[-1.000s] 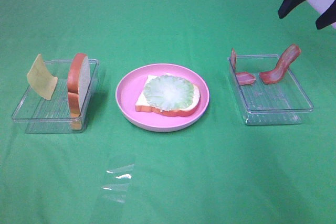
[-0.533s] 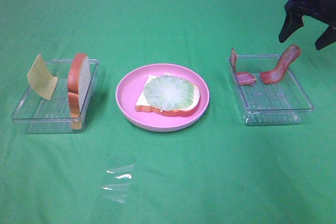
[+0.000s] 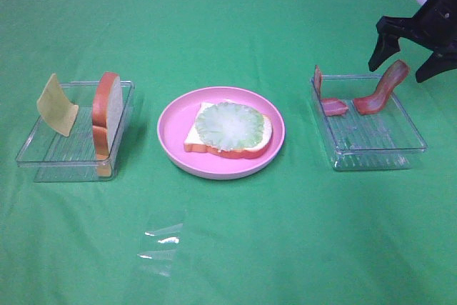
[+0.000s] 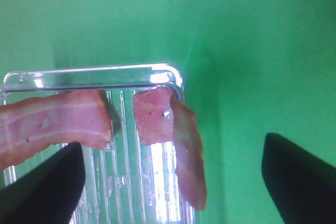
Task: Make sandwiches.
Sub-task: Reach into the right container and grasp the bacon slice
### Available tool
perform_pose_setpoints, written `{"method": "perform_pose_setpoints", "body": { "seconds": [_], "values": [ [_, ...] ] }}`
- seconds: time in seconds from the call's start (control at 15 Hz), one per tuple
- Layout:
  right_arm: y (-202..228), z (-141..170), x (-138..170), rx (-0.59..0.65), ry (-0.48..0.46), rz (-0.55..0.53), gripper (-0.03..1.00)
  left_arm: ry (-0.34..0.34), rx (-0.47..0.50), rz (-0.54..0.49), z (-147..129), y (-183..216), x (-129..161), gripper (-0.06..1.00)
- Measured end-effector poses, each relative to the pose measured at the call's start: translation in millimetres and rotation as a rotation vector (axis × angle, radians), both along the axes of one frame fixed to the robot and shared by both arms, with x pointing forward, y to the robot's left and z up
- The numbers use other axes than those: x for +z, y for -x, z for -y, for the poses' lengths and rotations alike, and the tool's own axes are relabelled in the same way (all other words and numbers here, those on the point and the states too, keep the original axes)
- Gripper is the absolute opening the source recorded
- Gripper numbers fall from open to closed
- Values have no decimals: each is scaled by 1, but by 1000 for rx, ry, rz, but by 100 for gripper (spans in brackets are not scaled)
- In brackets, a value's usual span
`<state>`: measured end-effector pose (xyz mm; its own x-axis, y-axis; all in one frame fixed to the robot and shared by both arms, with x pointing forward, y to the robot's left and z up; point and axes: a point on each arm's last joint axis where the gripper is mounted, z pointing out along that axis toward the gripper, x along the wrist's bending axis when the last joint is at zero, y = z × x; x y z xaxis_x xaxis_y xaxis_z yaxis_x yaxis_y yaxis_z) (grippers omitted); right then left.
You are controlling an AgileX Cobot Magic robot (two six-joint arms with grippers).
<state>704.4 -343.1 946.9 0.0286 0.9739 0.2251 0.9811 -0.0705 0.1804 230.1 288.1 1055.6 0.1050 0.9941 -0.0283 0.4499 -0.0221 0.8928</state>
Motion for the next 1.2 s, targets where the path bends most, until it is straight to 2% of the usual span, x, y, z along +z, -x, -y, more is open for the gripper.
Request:
{"method": "perform_pose_setpoints", "body": {
  "seconds": [0.27, 0.67, 1.07, 1.2],
  "values": [
    [-1, -1, -9, 1, -12, -14, 83, 0, 0, 0, 0, 0, 0, 97],
    [-3, 0, -14, -4, -12, -9, 57, 0, 0, 0, 0, 0, 0, 97],
    [-2, -1, -13, 4, -14, -18, 53, 0, 0, 0, 0, 0, 0, 97],
    [-2, -1, -13, 9, -12, -17, 45, 0, 0, 0, 0, 0, 0, 97]
  ]
}}
